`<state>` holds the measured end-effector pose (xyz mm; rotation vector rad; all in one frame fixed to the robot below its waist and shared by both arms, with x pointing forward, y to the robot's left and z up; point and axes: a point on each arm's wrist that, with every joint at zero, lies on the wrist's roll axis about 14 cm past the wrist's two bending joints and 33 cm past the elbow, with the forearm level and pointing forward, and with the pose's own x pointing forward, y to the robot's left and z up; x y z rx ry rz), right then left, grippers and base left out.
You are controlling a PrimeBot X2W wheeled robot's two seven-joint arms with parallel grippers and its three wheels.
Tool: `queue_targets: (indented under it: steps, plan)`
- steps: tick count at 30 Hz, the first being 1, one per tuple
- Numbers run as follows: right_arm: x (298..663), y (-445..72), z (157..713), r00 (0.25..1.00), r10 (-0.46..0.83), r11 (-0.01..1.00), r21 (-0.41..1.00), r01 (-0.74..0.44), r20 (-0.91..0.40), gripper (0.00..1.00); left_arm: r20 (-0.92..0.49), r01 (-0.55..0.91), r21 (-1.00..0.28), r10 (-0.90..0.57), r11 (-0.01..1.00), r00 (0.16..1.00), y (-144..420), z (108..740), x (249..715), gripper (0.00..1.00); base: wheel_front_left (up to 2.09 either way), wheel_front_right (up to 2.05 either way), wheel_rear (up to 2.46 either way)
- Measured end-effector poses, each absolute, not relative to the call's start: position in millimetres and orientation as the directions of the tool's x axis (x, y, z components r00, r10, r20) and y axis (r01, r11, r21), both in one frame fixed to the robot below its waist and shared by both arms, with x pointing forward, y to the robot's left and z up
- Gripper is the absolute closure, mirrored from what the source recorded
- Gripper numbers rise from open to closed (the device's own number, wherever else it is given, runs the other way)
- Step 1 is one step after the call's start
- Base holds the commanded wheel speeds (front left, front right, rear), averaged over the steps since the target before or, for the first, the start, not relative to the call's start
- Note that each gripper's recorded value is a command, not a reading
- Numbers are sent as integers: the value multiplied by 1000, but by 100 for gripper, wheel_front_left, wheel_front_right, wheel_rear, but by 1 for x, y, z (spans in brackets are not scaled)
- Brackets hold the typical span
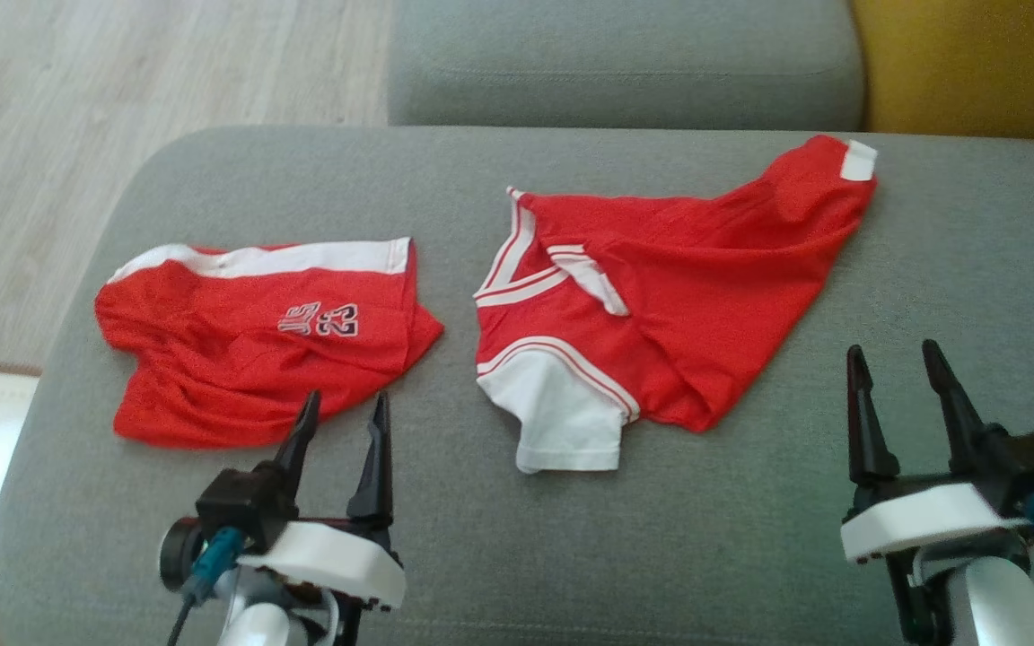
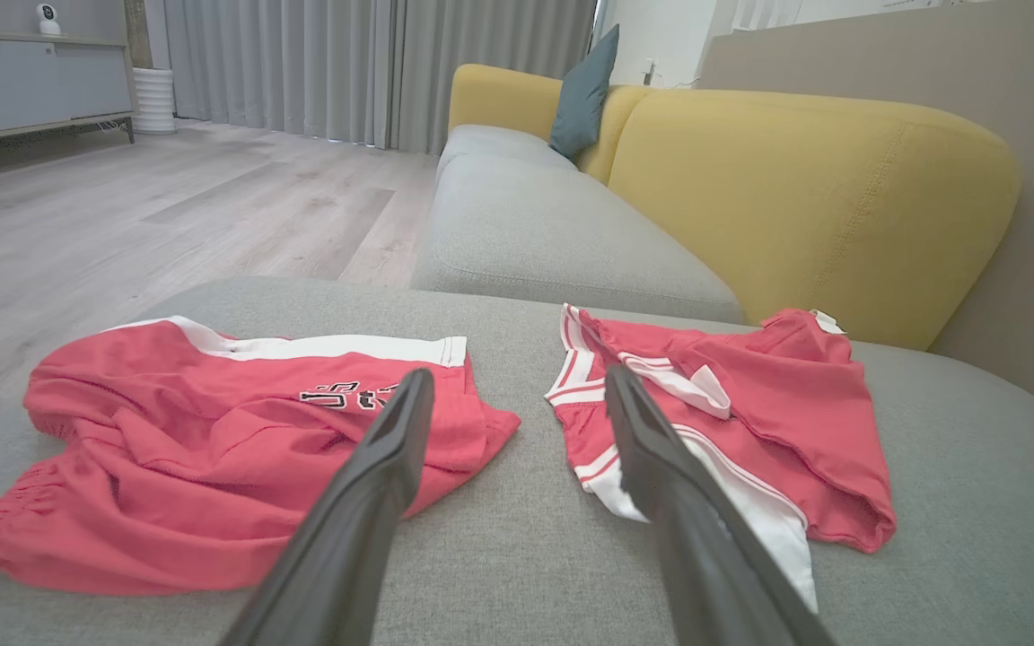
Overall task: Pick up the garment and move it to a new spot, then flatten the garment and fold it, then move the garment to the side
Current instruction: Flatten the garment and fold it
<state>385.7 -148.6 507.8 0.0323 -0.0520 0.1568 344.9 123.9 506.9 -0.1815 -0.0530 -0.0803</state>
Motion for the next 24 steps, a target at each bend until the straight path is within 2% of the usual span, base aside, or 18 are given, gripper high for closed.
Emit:
queue_targets:
  steps: [5, 14, 24]
  plan:
    - [404, -123, 497, 973, 228, 974, -6, -228, -19, 0, 44, 84, -188, -77, 979, 996, 127, 501, 346, 0, 0, 0, 0]
    - [479, -48, 480, 907, 378, 901, -151, -407, -185, 0, -24, -3, -219, -3, 976, 1000, 151, 482, 347, 0, 0, 0, 0]
    - [532, -9, 421, 823, 411, 805, -267, -529, -393, 0, -77, -139, -229, 124, 964, 989, 186, 471, 345, 0, 0, 0, 0]
